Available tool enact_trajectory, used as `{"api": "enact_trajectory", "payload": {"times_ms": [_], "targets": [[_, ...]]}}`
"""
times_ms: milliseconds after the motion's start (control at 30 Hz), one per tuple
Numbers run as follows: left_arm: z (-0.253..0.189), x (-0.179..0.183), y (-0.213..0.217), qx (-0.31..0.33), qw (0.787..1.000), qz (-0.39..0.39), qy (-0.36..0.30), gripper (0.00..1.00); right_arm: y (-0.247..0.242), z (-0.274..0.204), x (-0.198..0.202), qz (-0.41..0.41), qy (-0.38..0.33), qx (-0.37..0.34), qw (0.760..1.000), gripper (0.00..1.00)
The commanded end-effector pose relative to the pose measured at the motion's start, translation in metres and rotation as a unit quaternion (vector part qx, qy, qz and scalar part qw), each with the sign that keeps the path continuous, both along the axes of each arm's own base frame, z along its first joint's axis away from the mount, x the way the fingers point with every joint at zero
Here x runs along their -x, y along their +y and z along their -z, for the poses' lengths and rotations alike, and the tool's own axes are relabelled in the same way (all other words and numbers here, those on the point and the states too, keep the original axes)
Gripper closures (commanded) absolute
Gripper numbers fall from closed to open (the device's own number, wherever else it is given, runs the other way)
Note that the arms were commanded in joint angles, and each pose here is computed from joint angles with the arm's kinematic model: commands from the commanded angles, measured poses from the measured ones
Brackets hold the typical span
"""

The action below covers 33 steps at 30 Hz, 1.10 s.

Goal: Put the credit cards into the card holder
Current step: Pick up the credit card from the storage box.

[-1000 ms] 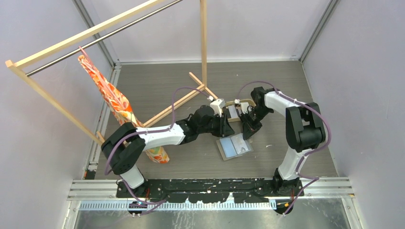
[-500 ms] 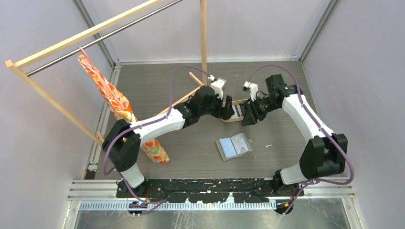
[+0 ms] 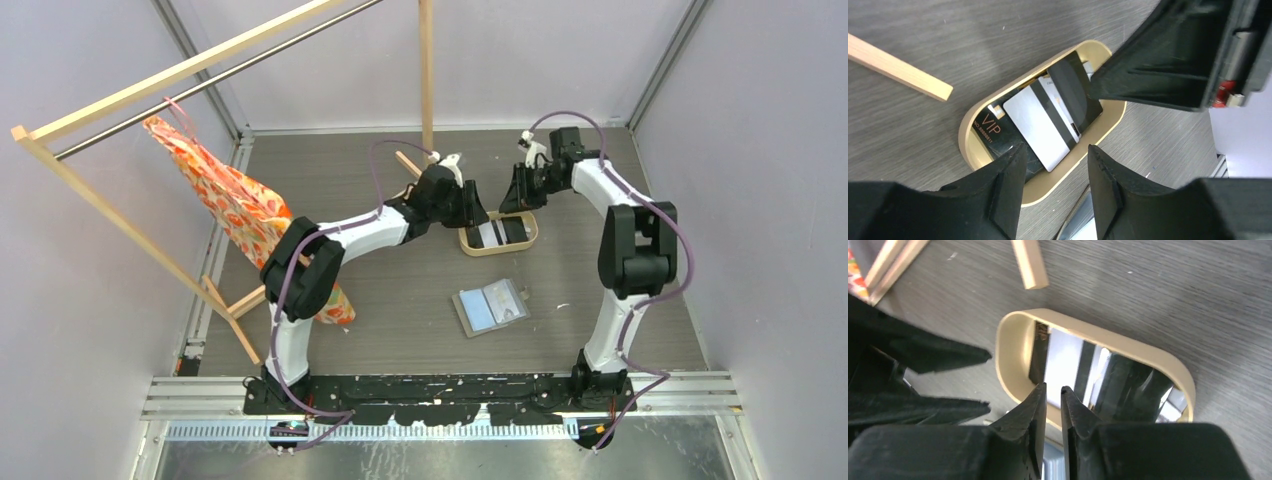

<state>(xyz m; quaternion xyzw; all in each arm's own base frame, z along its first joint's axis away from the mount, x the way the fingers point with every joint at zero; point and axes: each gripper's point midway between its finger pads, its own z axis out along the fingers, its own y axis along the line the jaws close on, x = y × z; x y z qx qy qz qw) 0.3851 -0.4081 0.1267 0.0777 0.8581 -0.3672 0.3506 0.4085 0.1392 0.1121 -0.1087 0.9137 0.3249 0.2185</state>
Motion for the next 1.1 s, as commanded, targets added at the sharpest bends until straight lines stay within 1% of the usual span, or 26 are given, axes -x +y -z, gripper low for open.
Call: {"api": "enact_trajectory", "payload": {"times_ms": [0,67,167,500,1067], "targets": [[-0.01,-0.006,-0.016,0.048,0.998,-0.024,0.032,0.53,0.003,0.008,-0.02,0.03,0.022,-0.008,0.999,0.79],[0.001,-0.006,-0.019,0.045,0.998,-0.028,0.046,0.55,0.002,0.021,-0.024,0.032,0.032,-0.003,0.999,0.81],[0.016,-0.007,-0.022,0.025,0.997,-0.031,0.065,0.55,0.002,0.035,-0.029,0.036,0.05,-0.001,0.998,0.83],[0.037,-0.008,-0.014,-0.022,0.995,-0.064,0.075,0.53,-0.002,0.051,-0.021,0.032,0.078,0.015,0.996,0.85],[0.052,-0.009,-0.023,-0.026,0.993,-0.064,0.094,0.54,-0.006,0.068,-0.012,0.023,0.102,0.033,0.994,0.85]]}}
